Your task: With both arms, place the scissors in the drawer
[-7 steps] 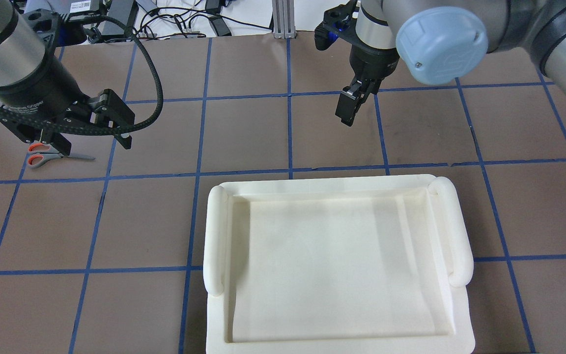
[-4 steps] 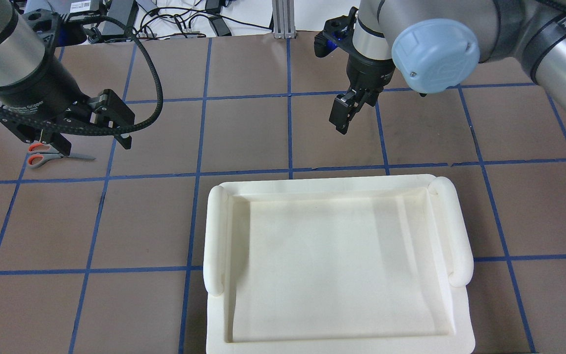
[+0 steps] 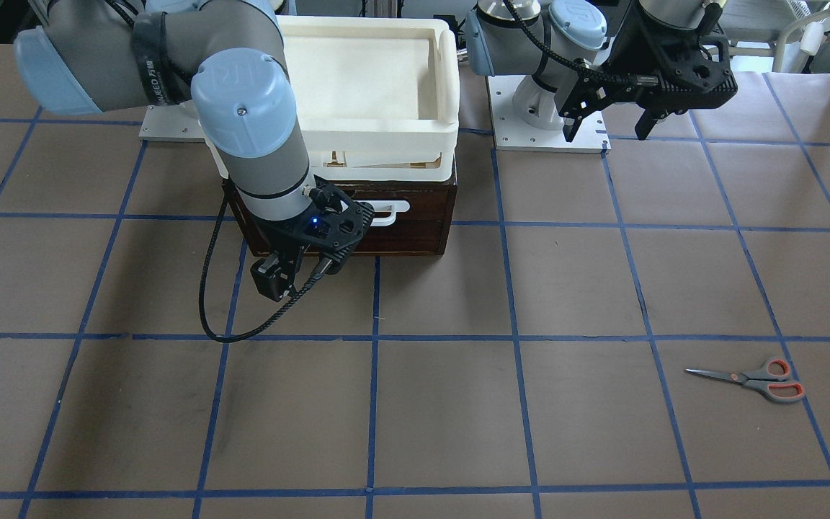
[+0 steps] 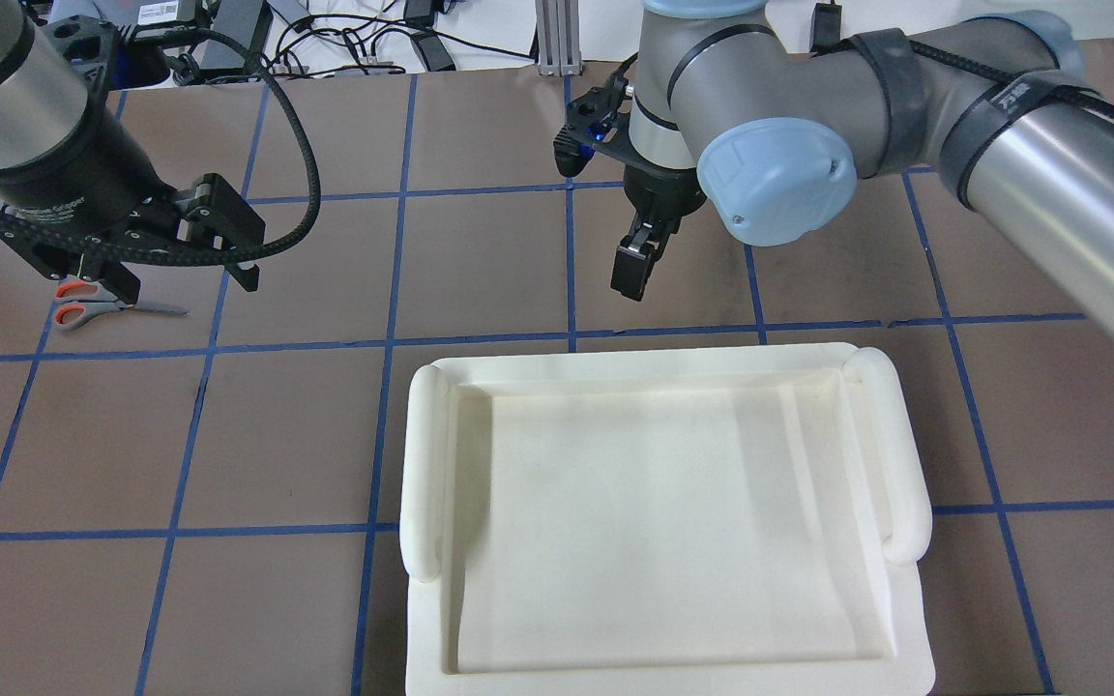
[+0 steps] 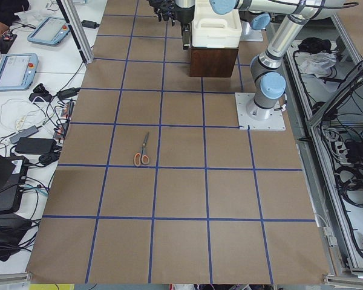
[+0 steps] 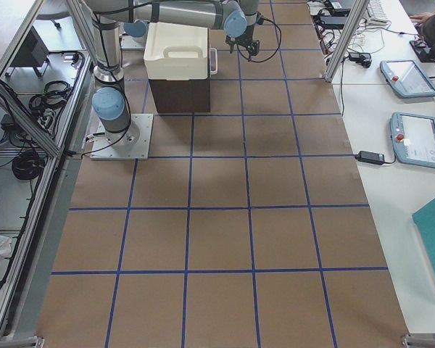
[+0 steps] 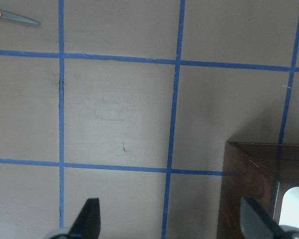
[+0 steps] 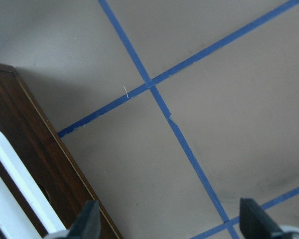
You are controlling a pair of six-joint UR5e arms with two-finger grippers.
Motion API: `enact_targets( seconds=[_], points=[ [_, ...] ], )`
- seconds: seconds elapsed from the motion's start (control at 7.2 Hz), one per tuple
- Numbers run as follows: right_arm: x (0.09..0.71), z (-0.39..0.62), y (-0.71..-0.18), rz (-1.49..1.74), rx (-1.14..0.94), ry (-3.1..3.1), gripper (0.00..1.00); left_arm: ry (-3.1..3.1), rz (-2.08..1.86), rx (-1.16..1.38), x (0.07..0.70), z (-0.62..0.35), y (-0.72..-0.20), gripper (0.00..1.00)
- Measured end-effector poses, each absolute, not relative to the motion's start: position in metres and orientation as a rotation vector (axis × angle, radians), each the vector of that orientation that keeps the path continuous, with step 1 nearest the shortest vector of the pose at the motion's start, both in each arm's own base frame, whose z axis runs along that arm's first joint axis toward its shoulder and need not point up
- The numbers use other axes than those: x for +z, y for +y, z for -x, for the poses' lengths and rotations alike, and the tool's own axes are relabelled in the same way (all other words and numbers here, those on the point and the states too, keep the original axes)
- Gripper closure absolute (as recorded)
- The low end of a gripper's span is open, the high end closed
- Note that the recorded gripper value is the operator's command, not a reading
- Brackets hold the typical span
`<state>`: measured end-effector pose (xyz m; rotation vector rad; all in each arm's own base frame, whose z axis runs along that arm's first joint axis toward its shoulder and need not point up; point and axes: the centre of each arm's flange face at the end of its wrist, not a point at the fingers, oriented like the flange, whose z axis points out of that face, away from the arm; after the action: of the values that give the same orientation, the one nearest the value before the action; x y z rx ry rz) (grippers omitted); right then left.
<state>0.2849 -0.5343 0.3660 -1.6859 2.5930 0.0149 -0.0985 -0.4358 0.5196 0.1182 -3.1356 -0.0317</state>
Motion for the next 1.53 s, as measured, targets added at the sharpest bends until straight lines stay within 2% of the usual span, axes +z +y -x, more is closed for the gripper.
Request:
enact_targets(
  seconds=[0.83,1.53],
  points=[
    [0.343,-0.298,-0.523,2.208,0.109,2.119,0.00,-3.136,-0.065,-0.044,0.518,0.098,-0.435,0.00],
    [0.321,-0.308,-0.516,2.238,0.197,1.996,0.00,-3.139,-0.064,-0.045,0.518,0.098,-0.435,0.00]
  ],
)
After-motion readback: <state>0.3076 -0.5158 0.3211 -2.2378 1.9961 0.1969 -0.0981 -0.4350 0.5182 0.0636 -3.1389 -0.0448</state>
